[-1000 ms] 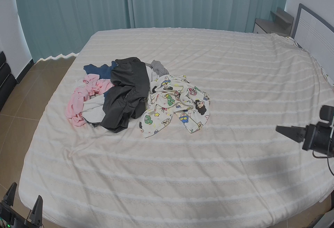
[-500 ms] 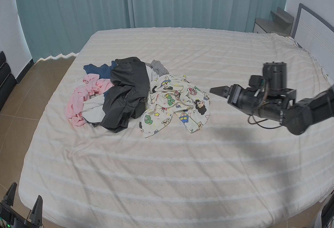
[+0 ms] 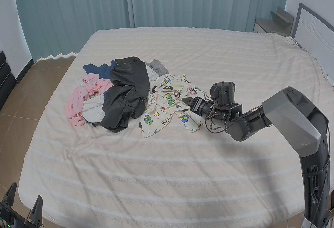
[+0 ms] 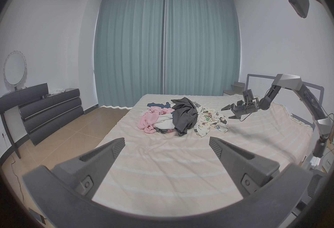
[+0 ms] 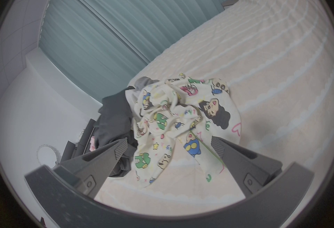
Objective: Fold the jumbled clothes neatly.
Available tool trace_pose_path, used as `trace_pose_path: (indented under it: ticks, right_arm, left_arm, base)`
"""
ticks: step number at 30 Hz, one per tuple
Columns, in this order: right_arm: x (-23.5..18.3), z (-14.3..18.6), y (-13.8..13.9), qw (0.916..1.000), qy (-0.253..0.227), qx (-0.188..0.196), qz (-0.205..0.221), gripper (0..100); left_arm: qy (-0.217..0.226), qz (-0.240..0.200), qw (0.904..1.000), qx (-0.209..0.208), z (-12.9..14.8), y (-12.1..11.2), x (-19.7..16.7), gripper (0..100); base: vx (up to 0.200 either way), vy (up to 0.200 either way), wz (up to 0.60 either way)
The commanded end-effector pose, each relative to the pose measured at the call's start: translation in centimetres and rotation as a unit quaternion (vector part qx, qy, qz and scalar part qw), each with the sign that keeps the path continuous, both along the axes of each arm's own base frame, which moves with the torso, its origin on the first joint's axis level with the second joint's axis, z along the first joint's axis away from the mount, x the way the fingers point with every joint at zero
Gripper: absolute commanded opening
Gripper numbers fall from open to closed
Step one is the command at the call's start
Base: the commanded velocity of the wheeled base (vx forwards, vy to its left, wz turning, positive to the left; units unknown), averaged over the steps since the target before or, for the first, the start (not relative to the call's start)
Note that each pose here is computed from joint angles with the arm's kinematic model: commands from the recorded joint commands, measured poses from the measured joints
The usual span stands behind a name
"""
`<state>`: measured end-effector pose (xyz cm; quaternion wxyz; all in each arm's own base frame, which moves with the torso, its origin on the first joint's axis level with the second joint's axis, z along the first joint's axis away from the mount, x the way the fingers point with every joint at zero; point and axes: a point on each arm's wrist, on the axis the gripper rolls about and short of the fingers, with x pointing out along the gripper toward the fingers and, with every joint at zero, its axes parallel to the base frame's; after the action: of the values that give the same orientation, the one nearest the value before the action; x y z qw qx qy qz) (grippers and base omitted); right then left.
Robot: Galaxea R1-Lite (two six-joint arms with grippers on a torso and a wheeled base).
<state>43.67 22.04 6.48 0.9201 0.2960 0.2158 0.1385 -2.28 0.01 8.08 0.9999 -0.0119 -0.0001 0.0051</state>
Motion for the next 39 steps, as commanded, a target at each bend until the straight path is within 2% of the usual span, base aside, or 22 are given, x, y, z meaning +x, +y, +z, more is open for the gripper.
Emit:
trace_pose_path:
  ticks: [1, 8, 14, 25, 27, 34, 37, 38, 39]
  right_arm:
    - [0.6, -2.7, 0.1, 0.9998, 0.019, -0.01, -0.002, 100]
    - [1.1, -5.5, 0.4, 0.9991, 0.036, -0.02, -0.006, 100]
    - [2.7, -6.3, -0.1, 0.9982, 0.022, -0.032, -0.045, 100]
    - [2.8, -8.5, -0.1, 0.9964, 0.041, -0.05, -0.055, 100]
    - [2.8, -9.6, 0.3, 0.9957, 0.042, -0.065, -0.052, 100]
    - [3.3, -9.2, 1.4, 0.9954, 0.021, -0.076, -0.054, 100]
    - [3.3, -9.2, 1.6, 0.9938, 0.025, -0.096, -0.049, 100]
    - [3.4, -9.1, 1.5, 0.9936, 0.022, -0.1, -0.048, 0]
    - [3.5, -9.1, 1.5, 0.9933, 0.02, -0.104, -0.047, 0]
  left_arm:
    - [0.0, 0.0, 1.0, 0.0, -0.5, 0.0, 0.0, 100]
    - [0.0, 0.0, 1.0, 0.0, -0.5, 0.0, 0.0, 100]
    - [0.0, 0.0, 1.0, -0.006, -0.5, 0.0, 0.0, 100]
    - [0.0, 0.0, 1.0, -0.006, -0.5, 0.0, 0.0, 100]
    - [0.0, 0.0, 1.0, -0.006, -0.5, 0.0, 0.0, 100]
    - [0.0, 0.001, 1.0, -0.006, -0.5, 0.0, 0.0, 100]
    - [0.0, 0.0, 1.0, -0.006, -0.5, 0.0, 0.0, 100]
    - [0.0, 0.0, 1.0, -0.006, -0.5, 0.0, 0.0, 100]
    - [0.0, 0.0, 1.0, -0.006, -0.5, 0.0, 0.0, 100]
  base:
    - [0.0, 0.0, 0.0]
    - [0.0, 0.0, 0.0]
    - [0.0, 0.0, 0.0]
    - [0.0, 0.0, 0.0]
    - [0.0, 0.0, 0.0]
    - [0.0, 0.0, 0.0]
    - [0.0, 0.0, 0.0]
    - [0.0, 0.0, 0.0]
    - [0.0, 0.0, 0.0]
